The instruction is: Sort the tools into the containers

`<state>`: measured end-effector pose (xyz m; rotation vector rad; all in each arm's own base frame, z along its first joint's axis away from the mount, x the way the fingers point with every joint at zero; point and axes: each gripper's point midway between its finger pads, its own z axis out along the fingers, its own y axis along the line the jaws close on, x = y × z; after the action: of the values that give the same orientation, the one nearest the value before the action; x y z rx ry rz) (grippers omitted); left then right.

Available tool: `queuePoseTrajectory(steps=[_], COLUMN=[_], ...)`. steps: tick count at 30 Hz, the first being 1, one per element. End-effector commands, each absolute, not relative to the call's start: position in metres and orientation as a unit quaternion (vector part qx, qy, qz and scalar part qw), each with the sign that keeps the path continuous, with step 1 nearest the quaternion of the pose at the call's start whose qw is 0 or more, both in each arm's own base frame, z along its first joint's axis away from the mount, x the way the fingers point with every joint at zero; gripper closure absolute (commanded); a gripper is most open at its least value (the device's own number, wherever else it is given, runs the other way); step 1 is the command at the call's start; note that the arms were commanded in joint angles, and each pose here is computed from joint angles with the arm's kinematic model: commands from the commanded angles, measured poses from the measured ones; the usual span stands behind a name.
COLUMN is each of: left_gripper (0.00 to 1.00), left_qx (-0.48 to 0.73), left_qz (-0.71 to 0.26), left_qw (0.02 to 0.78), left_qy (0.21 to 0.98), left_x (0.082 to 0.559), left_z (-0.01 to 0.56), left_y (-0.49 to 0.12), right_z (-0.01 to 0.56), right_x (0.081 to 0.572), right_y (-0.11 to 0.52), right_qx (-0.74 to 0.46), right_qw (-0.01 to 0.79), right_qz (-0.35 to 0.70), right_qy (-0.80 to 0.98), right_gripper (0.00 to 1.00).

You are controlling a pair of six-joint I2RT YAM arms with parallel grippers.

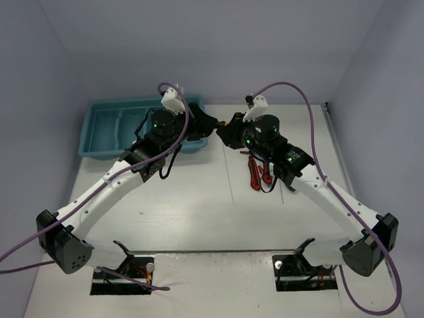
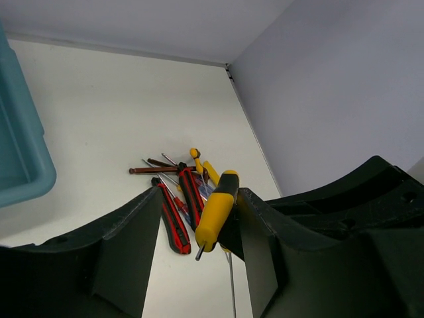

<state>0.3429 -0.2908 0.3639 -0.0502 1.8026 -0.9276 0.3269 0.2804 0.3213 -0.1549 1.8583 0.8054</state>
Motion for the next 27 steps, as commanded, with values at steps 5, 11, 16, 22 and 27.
queuePoseTrajectory(steps=[5,11,16,22,27], left_gripper=[0.61,0.74,0.94,1.0,1.0], left_qx=[-0.003,0.004,0.012,0.027,0.026], left_qz=[-0.421,-0.416,-0.409,-0.382,-0.305], left_qw=[0.554,0.569,0.584,0.605,0.62], left_qy=[0.718,0.71,0.701,0.698,0.723], left_x=[0.336,0.336,0.338,0.337,0.349], left_z=[0.4,0.407,0.411,0.415,0.409], left_y=[-0.298,-0.296,-0.294,-0.281,-0.235], right_z=[0.353,0.353,0.351,0.349,0.347], right_x=[0.332,0.332,0.33,0.329,0.321], right_y=[0.29,0.293,0.296,0.294,0.287], right_qx=[-0.06,-0.06,-0.062,-0.059,-0.068], right_qw=[0.56,0.556,0.551,0.55,0.552], right_qz=[0.371,0.377,0.384,0.382,0.379], right_qy=[0.738,0.738,0.738,0.74,0.739], right_gripper=[1.0,1.0,1.0,0.59,0.25])
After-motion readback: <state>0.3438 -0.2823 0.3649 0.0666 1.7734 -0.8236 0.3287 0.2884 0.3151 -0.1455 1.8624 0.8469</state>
